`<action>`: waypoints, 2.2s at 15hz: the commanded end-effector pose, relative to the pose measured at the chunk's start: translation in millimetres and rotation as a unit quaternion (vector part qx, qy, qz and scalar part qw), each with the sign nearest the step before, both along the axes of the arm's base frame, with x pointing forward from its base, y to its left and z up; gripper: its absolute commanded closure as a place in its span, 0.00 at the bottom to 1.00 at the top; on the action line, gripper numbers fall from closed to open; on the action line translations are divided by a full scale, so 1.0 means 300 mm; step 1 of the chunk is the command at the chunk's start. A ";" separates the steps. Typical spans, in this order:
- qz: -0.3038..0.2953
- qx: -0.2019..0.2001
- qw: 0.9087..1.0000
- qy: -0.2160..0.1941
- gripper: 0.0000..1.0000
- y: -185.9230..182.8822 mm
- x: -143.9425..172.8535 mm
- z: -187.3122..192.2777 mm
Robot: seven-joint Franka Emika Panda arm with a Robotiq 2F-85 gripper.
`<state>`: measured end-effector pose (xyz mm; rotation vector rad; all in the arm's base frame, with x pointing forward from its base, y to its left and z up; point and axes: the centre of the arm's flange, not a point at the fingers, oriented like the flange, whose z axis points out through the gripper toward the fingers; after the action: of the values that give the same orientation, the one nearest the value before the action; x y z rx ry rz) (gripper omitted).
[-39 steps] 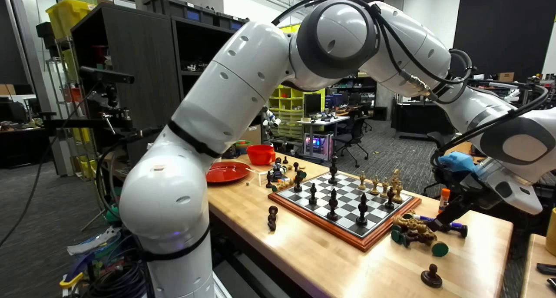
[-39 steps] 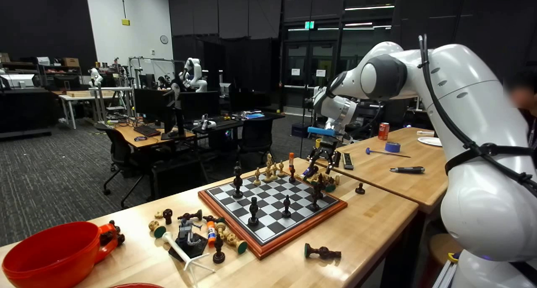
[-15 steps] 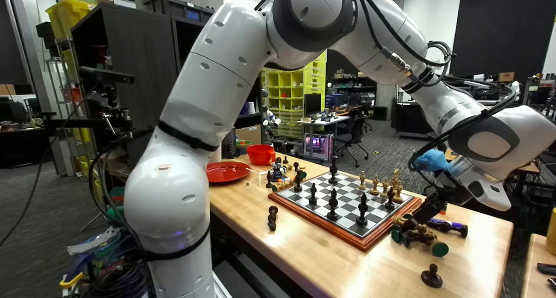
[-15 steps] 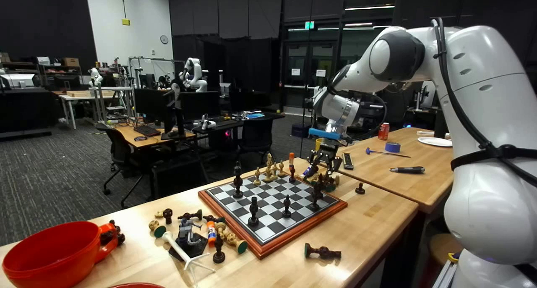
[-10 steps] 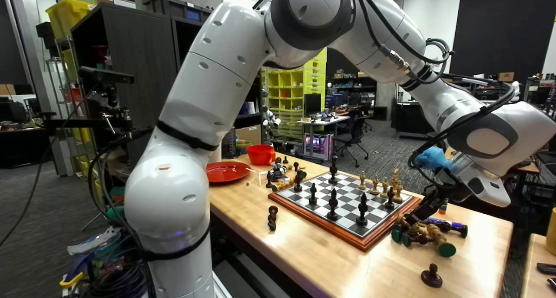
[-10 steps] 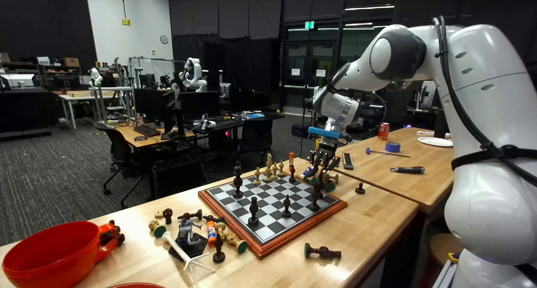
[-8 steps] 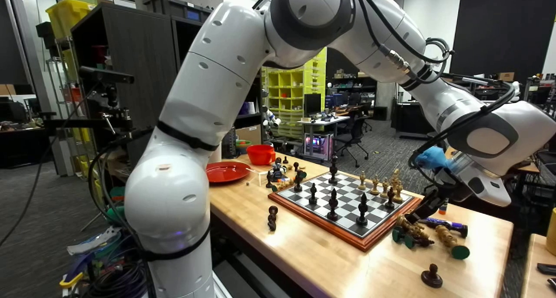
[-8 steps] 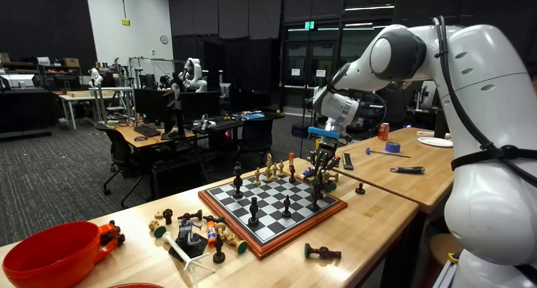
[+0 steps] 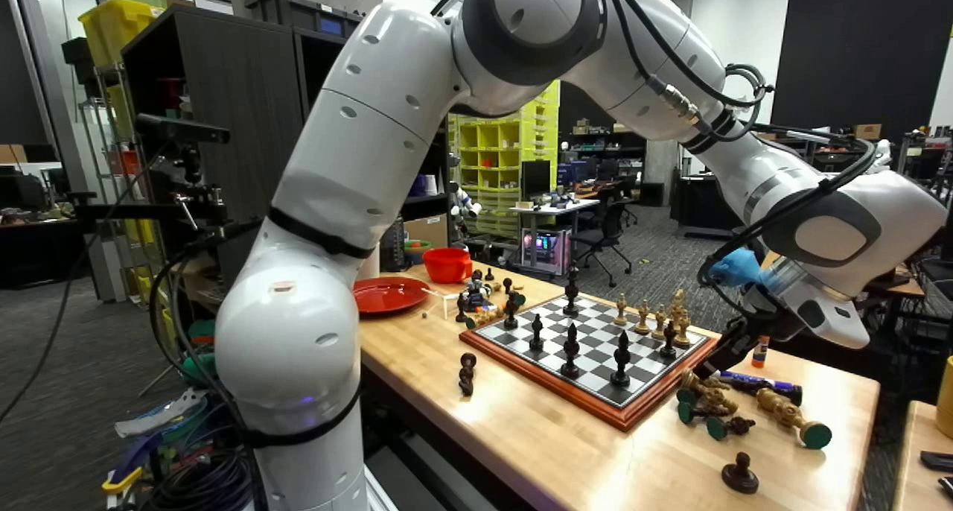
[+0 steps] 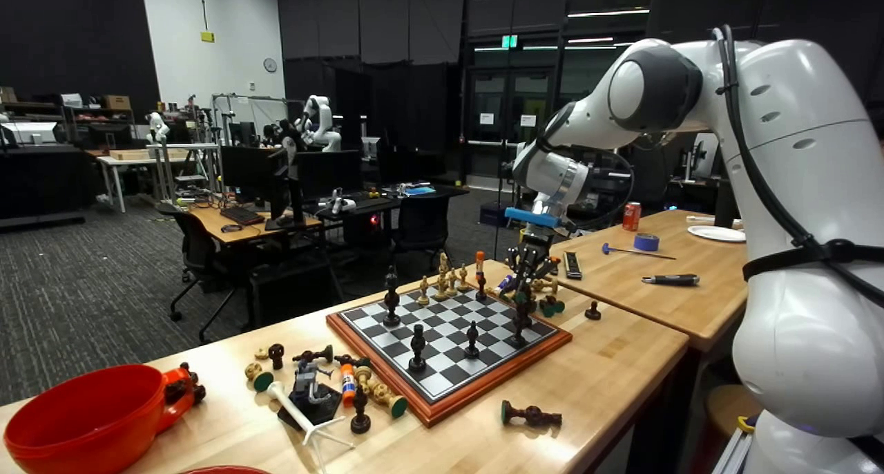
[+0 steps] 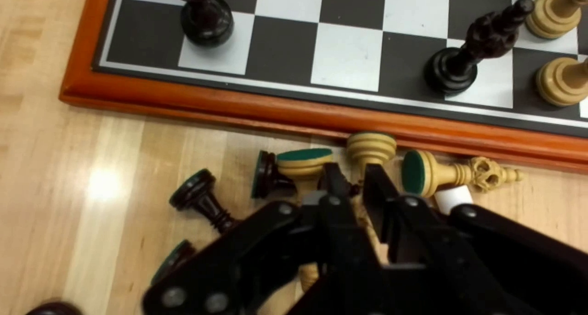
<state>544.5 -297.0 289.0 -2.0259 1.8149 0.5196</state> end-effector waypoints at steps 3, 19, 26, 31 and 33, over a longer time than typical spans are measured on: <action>0.010 -0.001 1.000 -0.016 0.36 0.044 -0.005 0.046; 0.000 -0.007 1.000 -0.008 0.00 0.005 -0.025 0.024; -0.009 -0.008 1.000 -0.004 0.00 -0.023 -0.057 -0.006; -0.006 -0.025 1.000 -0.016 0.00 -0.009 -0.034 0.037; -0.003 -0.029 0.999 -0.021 0.00 0.003 -0.023 0.051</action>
<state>540.2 -305.9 288.2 -2.0318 1.8355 0.4647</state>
